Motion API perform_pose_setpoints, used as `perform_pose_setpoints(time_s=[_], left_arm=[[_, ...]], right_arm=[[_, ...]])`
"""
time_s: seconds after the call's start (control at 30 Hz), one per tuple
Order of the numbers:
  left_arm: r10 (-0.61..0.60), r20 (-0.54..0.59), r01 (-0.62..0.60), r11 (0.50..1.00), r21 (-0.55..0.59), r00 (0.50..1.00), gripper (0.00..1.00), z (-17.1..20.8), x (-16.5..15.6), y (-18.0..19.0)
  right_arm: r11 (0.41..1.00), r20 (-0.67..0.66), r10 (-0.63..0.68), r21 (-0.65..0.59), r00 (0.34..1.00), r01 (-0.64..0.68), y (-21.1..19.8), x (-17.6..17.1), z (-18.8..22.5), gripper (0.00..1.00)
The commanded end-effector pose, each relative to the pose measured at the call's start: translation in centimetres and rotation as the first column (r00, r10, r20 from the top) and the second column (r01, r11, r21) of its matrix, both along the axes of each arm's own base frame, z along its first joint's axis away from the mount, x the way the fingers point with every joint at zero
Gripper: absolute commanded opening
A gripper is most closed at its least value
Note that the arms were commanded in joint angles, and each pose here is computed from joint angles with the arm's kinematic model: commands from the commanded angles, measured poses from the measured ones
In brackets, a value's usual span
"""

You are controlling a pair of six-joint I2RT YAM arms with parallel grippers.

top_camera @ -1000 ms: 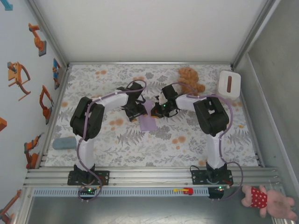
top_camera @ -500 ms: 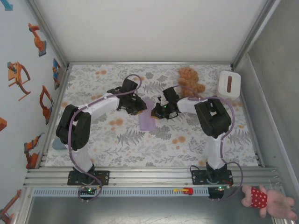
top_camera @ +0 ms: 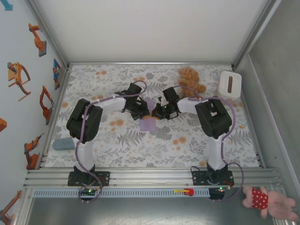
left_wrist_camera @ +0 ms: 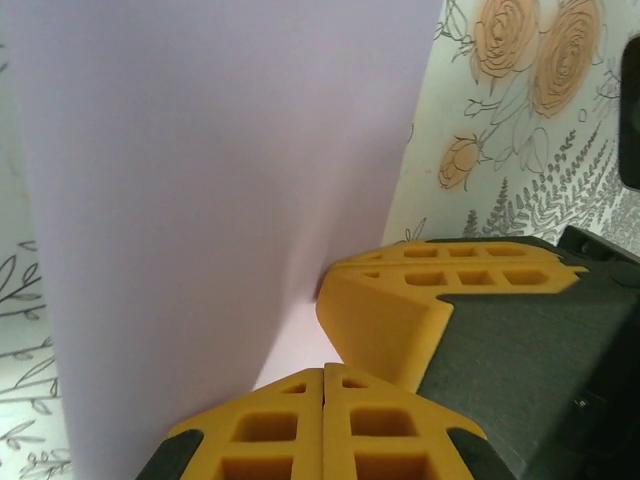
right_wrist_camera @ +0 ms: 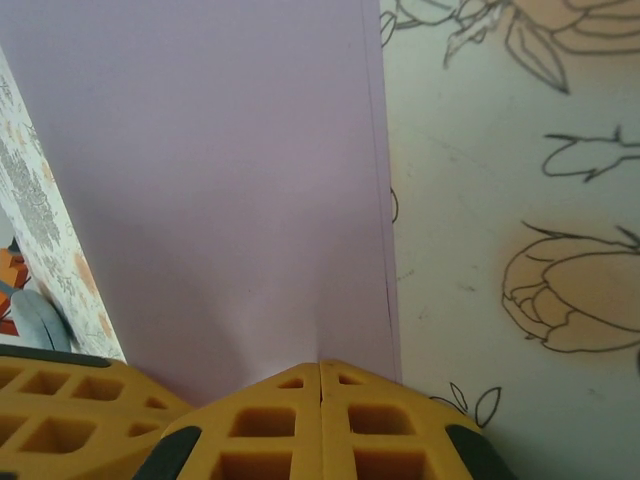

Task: Fold a paper plane with a square sheet of paper (pick it up from the middle)
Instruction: First fold the square sheet of paper in half at the center of the table.

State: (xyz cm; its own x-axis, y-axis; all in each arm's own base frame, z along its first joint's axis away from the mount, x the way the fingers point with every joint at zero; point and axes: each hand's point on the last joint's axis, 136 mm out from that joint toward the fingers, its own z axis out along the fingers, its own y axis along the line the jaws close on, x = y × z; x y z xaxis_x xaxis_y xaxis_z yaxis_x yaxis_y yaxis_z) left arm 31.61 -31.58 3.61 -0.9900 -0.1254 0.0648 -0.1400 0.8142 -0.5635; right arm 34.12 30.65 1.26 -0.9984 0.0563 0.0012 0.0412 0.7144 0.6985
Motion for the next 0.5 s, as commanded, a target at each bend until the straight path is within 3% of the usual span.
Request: perform_pose_setpoints(time_s=[0.0,0.47], left_arm=[[-0.026,-0.016,0.026,1.000,-0.007,1.000,0.00,-0.2,0.0,-0.3],[-0.013,-0.076,0.016,0.999,0.047,0.997,0.00,-4.0,-0.6,3.5]], right_arm=[[0.929,-0.201,-0.095,-0.371,0.975,0.014,-6.7,-5.2,-9.1,0.00],[0.889,-0.233,-0.108,-0.458,0.967,-0.011,-8.7,-6.7,-10.8,0.00]])
